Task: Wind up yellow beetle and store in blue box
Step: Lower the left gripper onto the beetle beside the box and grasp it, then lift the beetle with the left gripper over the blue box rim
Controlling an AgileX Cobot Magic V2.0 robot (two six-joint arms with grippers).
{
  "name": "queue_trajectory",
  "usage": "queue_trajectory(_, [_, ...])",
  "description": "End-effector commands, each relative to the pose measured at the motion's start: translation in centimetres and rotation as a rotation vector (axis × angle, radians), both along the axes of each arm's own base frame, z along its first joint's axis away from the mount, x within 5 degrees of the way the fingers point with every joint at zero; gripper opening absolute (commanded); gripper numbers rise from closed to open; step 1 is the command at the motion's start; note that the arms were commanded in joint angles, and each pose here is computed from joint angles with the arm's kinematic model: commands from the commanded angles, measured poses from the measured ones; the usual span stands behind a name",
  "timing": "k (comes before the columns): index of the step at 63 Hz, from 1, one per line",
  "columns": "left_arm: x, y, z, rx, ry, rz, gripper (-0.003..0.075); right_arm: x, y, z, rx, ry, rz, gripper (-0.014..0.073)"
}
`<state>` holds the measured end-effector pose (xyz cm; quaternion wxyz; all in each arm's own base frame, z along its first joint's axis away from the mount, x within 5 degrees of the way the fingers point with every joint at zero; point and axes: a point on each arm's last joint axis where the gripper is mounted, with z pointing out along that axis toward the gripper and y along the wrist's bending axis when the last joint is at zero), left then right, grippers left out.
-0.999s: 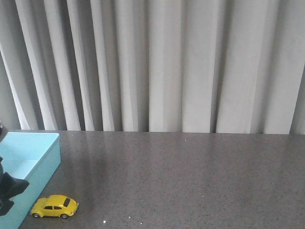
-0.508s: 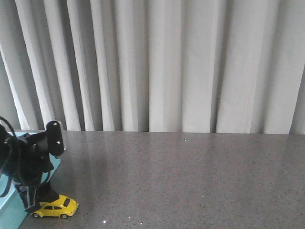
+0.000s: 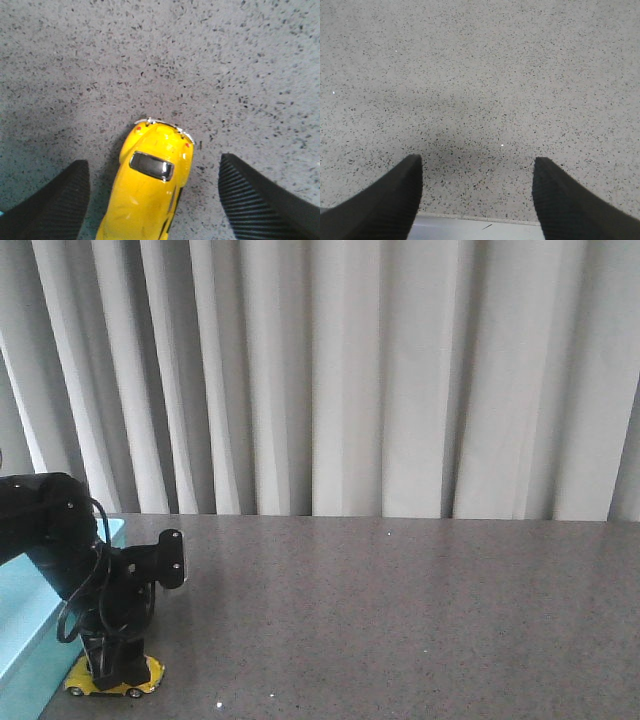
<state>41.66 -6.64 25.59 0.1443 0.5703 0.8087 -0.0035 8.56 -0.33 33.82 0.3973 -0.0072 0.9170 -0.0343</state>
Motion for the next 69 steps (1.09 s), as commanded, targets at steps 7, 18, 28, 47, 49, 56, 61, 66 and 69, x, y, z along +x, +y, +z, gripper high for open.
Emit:
queue_trajectory(7, [0.5, -0.2, 1.5, -0.005, -0.055, 0.0, 0.0492, 0.3, -0.1, 1.1, -0.012, -0.077, 0.004, 0.0457])
queue_trajectory(18, [0.9, 0.1, 0.4, 0.032, -0.032, 0.018, 0.0492, 0.3, -0.1, 1.1, -0.012, -0.077, 0.004, 0.0457])
queue_trajectory(28, [1.0, 0.2, -0.1, 0.053, -0.009, 0.014, 0.0472, 0.3, -0.1, 1.1, -0.012, -0.077, 0.004, 0.0457])
queue_trajectory(47, [1.0, -0.5, 0.8, -0.027, -0.012, 0.023, 0.0281, 0.3, -0.1, 1.1, -0.012, -0.077, 0.004, 0.0457])
queue_trajectory(49, [1.0, -0.6, 1.1, -0.04, -0.013, 0.023, 0.0272, 0.3, -0.1, 1.1, -0.012, -0.077, 0.004, 0.0457])
queue_trajectory(56, [1.0, -1.1, 3.1, -0.105, -0.035, 0.021, 0.0274, 0.3, -0.1, 1.1, -0.012, -0.077, 0.004, 0.0457])
queue_trajectory(61, [0.8, -1.6, 4.9, -0.168, -0.052, 0.013, 0.0274, 0.3, -0.1, 1.1, -0.012, -0.077, 0.004, 0.0457])
queue_trajectory(66, [0.8, -2.0, 7.1, -0.232, -0.101, 0.028, 0.0274, 0.3, -0.1, 1.1, -0.012, -0.077, 0.004, 0.0457])
queue_trajectory(69, [0.6, -2.2, 8.5, -0.269, -0.131, 0.048, 0.0274, 0.3, -0.1, 1.1, -0.012, -0.077, 0.004, 0.0457])
